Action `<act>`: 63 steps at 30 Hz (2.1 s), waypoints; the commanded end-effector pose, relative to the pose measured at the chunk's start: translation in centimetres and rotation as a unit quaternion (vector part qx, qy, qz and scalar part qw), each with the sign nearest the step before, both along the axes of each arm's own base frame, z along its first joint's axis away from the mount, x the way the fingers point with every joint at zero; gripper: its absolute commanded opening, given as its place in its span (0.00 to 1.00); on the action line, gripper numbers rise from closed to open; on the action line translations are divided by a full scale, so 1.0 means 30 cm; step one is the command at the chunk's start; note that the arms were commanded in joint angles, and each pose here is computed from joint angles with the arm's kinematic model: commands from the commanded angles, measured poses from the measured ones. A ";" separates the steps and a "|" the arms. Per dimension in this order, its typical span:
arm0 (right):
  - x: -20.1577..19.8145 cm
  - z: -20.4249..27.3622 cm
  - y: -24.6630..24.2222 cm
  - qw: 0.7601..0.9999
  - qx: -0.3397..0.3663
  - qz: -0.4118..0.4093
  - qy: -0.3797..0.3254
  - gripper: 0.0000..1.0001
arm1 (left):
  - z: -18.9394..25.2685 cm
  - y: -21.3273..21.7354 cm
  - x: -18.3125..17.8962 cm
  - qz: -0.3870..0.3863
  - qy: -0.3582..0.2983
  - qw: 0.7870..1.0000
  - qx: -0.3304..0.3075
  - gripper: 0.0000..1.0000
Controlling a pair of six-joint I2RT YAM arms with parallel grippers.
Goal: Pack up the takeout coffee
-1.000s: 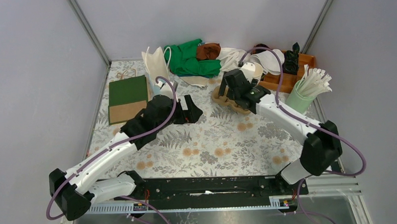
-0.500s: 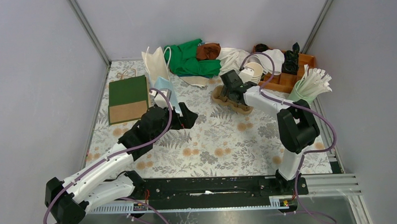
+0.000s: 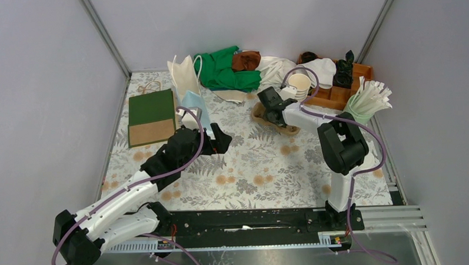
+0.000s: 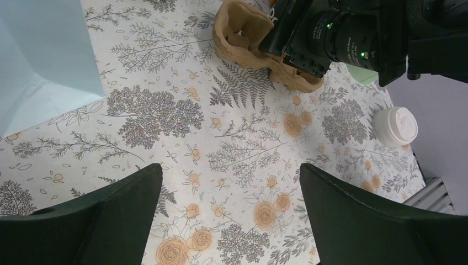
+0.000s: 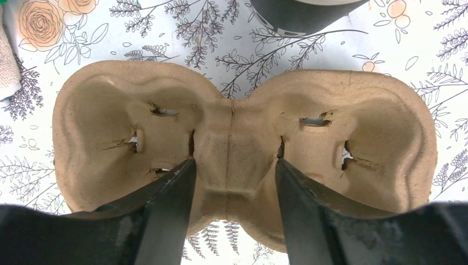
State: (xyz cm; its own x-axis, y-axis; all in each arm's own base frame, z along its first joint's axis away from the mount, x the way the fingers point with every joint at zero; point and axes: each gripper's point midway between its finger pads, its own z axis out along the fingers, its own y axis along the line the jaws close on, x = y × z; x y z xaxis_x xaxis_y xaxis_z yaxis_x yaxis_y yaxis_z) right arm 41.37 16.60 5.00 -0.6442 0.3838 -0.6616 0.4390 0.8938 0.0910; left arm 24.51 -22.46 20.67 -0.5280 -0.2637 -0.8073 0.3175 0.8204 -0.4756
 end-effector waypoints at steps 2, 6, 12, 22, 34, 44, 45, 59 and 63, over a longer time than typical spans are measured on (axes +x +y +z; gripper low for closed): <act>-0.011 0.079 -0.012 1.000 0.008 -0.001 -0.020 0.59 | 0.028 -0.005 0.005 -0.001 -0.019 1.000 -0.011 0.99; -0.105 0.077 0.000 0.997 0.017 0.074 0.012 0.52 | 0.001 -0.026 -0.007 -0.016 -0.009 1.000 -0.019 0.99; -0.324 0.055 0.077 0.964 0.087 0.246 0.056 0.52 | -0.041 -0.068 -0.027 -0.041 0.009 0.998 -0.043 0.99; -0.554 0.039 0.102 0.934 0.091 0.343 0.042 0.57 | -0.189 -0.147 -0.084 -0.078 0.079 0.987 -0.113 0.71; -0.590 0.151 0.089 0.927 0.047 0.373 0.009 0.75 | -0.275 -0.164 -0.105 -0.083 0.096 0.980 -0.152 0.57; -0.648 0.186 0.307 0.867 0.047 0.495 0.011 0.45 | -0.327 -0.163 -0.085 -0.093 0.127 0.969 -0.190 0.47; -0.654 0.180 0.330 0.860 0.050 0.507 0.013 0.43 | -0.328 -0.164 -0.085 -0.099 0.130 0.967 -0.195 0.46; -0.650 0.114 0.432 0.834 0.028 0.550 0.037 0.37 | -0.365 -0.163 -0.064 -0.100 0.145 0.967 -0.183 0.38; -0.648 0.097 0.438 0.833 0.022 0.552 0.041 0.35 | -0.378 -0.169 -0.065 -0.103 0.152 0.966 -0.180 0.36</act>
State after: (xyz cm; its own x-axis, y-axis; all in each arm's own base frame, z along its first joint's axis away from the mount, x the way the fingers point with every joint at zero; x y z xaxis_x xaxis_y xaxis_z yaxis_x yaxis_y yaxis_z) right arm 21.40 28.28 7.03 -0.6988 -0.4359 -0.5672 -0.6083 0.7793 0.1505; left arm 21.82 -26.72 7.84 -0.8132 -0.3594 -0.4578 0.2070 0.5567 -0.8045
